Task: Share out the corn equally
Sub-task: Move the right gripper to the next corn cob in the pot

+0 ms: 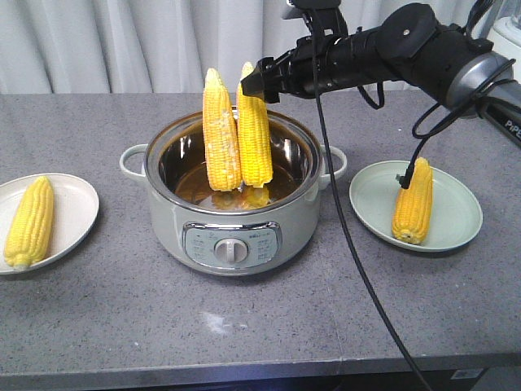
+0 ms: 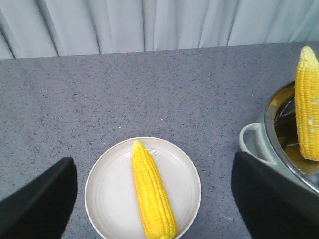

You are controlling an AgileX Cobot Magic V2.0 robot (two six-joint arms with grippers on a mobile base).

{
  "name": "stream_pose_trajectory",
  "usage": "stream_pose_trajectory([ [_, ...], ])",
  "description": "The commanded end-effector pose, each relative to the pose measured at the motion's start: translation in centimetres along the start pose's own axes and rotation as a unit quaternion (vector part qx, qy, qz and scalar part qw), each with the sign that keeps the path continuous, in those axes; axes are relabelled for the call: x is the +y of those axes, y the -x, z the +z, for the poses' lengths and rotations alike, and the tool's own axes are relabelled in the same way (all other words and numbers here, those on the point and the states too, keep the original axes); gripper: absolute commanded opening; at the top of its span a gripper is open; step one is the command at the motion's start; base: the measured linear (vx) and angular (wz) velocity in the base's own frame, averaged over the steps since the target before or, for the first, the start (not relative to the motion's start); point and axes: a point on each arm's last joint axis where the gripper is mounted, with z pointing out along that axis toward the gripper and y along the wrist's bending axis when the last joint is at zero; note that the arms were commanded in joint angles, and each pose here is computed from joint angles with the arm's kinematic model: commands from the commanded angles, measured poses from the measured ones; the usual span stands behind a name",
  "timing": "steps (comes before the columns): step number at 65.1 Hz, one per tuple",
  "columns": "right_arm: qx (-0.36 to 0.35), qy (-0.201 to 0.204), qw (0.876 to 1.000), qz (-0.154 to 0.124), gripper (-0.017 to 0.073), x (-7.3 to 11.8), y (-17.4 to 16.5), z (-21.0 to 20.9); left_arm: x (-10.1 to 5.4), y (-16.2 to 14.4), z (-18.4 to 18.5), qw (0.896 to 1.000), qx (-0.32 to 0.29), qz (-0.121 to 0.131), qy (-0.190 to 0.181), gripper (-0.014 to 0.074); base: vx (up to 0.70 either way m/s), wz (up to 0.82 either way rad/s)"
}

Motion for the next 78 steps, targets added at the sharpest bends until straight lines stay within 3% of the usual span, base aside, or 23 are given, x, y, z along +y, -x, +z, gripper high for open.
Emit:
stream_pose_trajectory([
  [1,-0.076,-0.002,0.997,-0.001,0.0562,1.0,3.2,-2.6,-0.1,1.0,-0.9,0.999,-0.047,-0.004,-0.006,0.0590,0.00,0.00],
  [39,-0.080,0.025,0.996,0.024,0.0536,0.5,2.1,-0.5,-0.1,1.0,-0.9,0.999,-0.047,-0.004,-0.006,0.0590,0.00,0.00],
  [50,-0.081,0.034,0.996,0.033,0.0398,0.6,2.1,-0.5,-0.1,1.0,-0.9,0.999,-0.047,-0.004,-0.006,0.0590,0.00,0.00],
  [66,-0.069,0.049,0.996,0.033,0.0092,0.9,1.9,-0.5,-0.1,1.0,-0.9,0.999,-0.047,-0.004,-0.006,0.0590,0.00,0.00],
  [78,-0.071,0.051,0.996,0.032,0.0039,1.1,2.3,-1.1,-0.1,1.0,-0.9,0.999,-0.046,-0.004,-0.006,0.0590,0.00,0.00],
])
